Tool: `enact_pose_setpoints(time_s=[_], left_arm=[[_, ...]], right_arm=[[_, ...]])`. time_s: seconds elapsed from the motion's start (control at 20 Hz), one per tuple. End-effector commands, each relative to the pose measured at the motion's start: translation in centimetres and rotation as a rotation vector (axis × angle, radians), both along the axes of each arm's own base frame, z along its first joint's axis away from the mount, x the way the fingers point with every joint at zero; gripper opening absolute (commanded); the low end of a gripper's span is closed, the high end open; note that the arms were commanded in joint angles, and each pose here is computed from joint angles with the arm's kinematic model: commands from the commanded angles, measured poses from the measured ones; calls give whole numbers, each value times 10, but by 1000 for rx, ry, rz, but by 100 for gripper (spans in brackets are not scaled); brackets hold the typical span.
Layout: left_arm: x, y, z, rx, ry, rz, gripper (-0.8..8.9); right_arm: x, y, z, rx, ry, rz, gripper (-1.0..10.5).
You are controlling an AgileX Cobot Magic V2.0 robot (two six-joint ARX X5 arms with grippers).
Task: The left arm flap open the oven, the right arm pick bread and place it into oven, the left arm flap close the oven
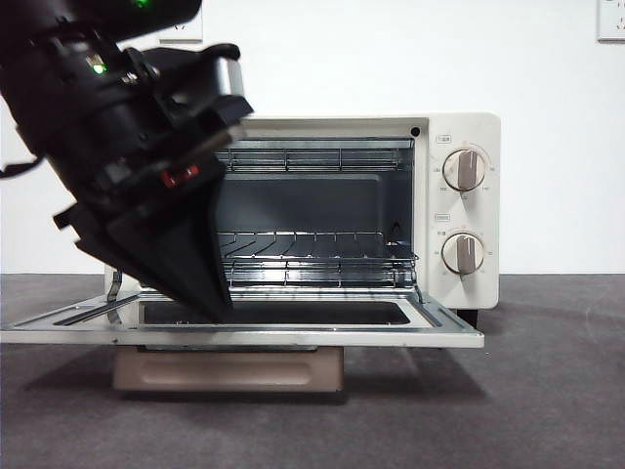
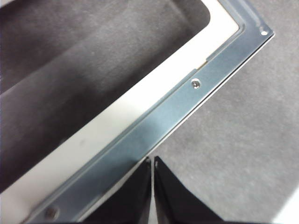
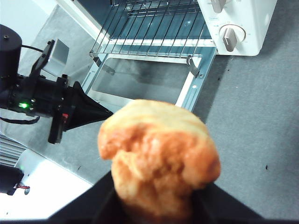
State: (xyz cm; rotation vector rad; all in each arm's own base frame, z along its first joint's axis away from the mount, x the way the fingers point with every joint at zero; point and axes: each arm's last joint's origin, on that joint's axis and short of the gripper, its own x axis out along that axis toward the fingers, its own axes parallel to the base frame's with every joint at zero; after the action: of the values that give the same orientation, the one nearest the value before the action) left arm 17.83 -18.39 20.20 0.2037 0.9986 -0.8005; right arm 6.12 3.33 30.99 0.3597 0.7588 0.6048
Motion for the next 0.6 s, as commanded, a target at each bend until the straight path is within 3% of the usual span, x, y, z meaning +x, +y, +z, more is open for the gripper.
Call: enact_pose_setpoints(time_s=[0.05, 0.3, 0.6], left_arm=[[-9, 6, 21, -38, -37, -7, 17], [-44, 42, 72, -152, -150, 7, 17], [-91, 96, 115, -267, -331, 185, 17]], right_arm=[[3, 3, 3, 34, -6, 40, 131], [32, 18, 9, 125, -9, 139, 131], [83, 65, 5, 134, -46, 175, 130]])
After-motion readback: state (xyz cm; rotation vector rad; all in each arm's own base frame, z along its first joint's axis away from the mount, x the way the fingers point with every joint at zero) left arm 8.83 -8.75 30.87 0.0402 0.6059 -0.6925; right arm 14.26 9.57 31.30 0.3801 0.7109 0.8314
